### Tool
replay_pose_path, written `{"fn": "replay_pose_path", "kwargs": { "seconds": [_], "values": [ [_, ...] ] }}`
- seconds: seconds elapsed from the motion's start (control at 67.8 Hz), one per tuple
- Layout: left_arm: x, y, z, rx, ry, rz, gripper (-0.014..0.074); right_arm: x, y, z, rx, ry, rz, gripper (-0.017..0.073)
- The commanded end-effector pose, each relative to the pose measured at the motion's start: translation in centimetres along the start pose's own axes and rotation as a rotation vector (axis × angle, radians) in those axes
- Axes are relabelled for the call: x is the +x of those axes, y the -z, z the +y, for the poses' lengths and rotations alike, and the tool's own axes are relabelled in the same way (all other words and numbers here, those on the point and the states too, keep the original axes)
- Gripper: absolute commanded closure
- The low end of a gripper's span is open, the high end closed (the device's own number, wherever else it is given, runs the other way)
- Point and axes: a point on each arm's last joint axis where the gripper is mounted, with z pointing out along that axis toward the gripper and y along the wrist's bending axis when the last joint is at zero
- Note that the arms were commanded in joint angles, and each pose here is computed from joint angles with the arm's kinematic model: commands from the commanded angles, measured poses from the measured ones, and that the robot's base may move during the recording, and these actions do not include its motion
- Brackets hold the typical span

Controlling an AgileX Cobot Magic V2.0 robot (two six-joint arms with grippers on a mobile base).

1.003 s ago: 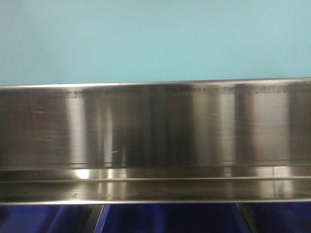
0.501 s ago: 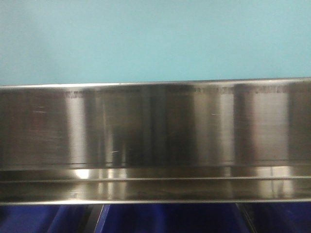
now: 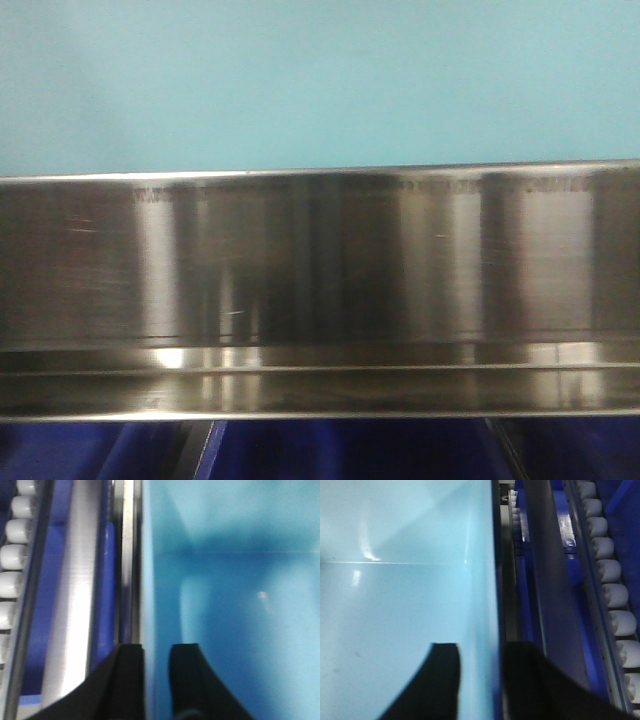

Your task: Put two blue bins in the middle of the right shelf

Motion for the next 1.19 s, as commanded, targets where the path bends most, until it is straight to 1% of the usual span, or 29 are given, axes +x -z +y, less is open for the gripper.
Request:
{"fn": "replay_pose_path", "kwargs": {
  "seconds": [0.0,0.118,0.221,0.501,0.796,1.032,1.179],
  "values": [
    [-0.06,0.24,-0.25,0.02,-0.002,-0.017,0.0377,-0.22,0.13,-0.14,0.005,0.007,-0.024,0.0321],
    [-0.11,0.32,-0.25,0.022,-0.001,-0.02,0.0277,-0.25,0.13,-0.18,0.01,0.009,-0.028,0.0289],
    [-0.12,0.34,-0.26,0.022,-0.001,-0.02,0.0235,-0.26,0.13,-0.19,0.011,0.01,-0.028,0.0291],
    [-0.12,0.34,-0.26,0.022,-0.001,-0.02,0.0232,-0.05,0.24,-0.41,0.029,0.008,-0.005,0.0291],
    [-0.12,0.34,-0.26,0.022,-0.001,-0.02,0.0232,-0.03,0.24,-0.38,0.026,0.006,-0.003,0.0291],
    [-0.22,0.34,-0.11,0.006,-0.007,-0.031,0.0232,-0.03,0.24,-0.38,0.026,0.006,-0.003,0.0291],
    [-0.48,0.35,0.12,-0.02,-0.021,-0.059,0.0232,-0.48,0.25,-0.04,-0.011,0.007,-0.052,0.0291]
  ]
}}
